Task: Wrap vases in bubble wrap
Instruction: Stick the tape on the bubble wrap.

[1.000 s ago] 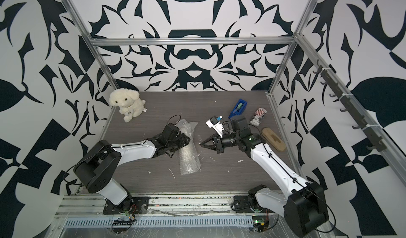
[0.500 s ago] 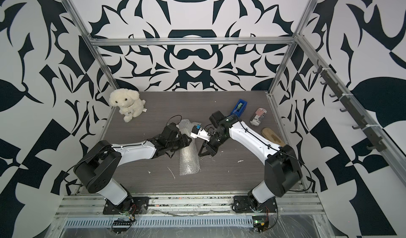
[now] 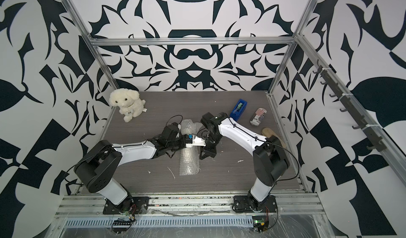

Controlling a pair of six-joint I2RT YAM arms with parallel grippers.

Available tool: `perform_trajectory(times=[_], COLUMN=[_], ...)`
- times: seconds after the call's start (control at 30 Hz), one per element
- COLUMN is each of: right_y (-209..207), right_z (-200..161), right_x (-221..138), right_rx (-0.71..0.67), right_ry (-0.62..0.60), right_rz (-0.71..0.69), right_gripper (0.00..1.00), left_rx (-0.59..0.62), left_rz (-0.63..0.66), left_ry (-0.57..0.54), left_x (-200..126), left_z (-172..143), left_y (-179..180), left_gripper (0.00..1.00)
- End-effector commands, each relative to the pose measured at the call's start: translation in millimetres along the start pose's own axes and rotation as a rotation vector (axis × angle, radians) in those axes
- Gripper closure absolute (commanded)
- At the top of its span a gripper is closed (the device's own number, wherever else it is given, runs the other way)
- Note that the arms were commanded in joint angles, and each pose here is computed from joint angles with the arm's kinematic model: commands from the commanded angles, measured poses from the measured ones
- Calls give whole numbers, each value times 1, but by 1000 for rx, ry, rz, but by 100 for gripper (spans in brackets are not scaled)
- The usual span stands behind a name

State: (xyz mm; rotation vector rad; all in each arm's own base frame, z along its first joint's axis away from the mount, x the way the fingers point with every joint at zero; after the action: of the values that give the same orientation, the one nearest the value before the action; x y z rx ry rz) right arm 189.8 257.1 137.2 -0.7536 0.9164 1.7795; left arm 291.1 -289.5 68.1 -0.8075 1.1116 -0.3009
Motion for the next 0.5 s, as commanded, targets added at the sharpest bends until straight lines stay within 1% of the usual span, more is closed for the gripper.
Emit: perform_trajectory(times=[0.0,0.23,0.47], right_y=[0,-15,-28], right_z=[2,5,8], right_x=[-1,4,8], right_rx=[-63,-30,-16], right_ry=[10,38,41], right_rz=[45,113,122], right_gripper=[100,100,100], left_rx=[27,22,21], left_rz=[-57,-56,-57], left_ry=[-1,-3,-6], left_x=[0,-2,-3], left_z=[1,0,0], left_y=[-13,-12,-12], left_gripper=[77,77,77])
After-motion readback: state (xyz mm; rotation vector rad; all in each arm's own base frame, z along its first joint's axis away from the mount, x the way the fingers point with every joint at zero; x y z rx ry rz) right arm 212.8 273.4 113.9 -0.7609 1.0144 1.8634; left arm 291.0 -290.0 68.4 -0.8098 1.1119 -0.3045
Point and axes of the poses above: each gripper's point midway between its finger pads, its own x axis out along the fingers, its own y axis along the line the jaws close on, z = x × y, the point moved 1 cm from there along -x, back along the fingers, and after that the axes turned 15 degrees about -x, right-handed, at the moved point
